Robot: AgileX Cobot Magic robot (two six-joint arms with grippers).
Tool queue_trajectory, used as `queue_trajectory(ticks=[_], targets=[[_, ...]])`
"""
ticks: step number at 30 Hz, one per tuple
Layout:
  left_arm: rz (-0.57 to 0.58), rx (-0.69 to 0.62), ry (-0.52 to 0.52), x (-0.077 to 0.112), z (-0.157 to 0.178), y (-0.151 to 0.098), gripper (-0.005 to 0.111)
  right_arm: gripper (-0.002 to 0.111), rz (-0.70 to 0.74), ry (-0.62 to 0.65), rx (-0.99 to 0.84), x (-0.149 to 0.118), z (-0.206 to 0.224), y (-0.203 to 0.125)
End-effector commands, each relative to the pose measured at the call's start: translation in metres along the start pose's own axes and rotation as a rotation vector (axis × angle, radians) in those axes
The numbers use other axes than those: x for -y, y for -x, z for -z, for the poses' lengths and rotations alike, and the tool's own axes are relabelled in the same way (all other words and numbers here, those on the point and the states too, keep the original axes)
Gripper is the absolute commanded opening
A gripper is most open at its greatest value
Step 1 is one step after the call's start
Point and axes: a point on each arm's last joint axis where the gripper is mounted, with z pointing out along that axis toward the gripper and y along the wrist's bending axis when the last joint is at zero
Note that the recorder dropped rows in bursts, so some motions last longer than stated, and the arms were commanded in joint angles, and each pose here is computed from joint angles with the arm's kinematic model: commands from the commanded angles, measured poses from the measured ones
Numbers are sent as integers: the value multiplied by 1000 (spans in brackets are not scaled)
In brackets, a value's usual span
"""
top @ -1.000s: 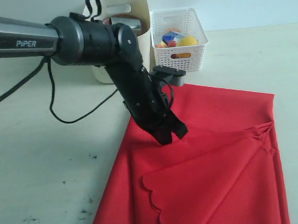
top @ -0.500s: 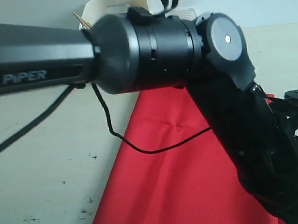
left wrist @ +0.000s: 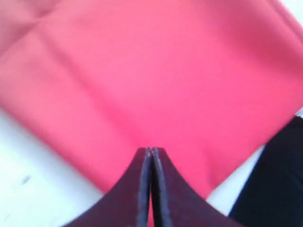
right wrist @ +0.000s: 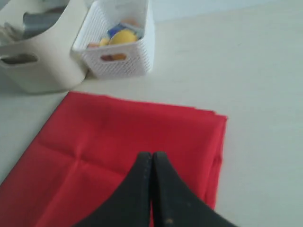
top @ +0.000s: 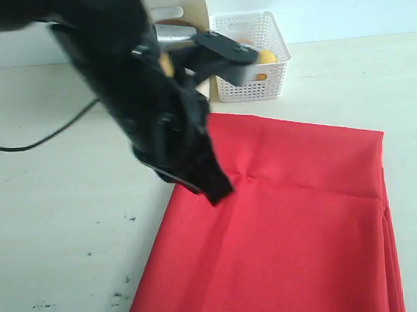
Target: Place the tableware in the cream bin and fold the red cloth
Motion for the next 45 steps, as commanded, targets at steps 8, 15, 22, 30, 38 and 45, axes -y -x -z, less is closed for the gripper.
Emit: queue_trajectory(ticks=[8, 15, 22, 30, 38, 45], targets=[[437, 421, 372, -67, 101, -160, 3, 0, 102, 248, -545, -53, -104, -37], [524, 528, 483, -57, 104, -204, 3, 0, 184, 287, -701, -81, -159, -57], [529, 531, 485, -56, 96, -209, 3, 0, 269, 203, -823, -69, -174, -80], [535, 540, 474, -55, 96, -208, 3, 0, 473, -433, -836, 6, -172, -58], [556, 571, 445, -54, 97, -205, 3, 0, 178, -629, -613, 40, -152, -8], [572, 596, 411, -52, 96, -203, 3, 0, 64, 109, -345, -69, -149, 5]])
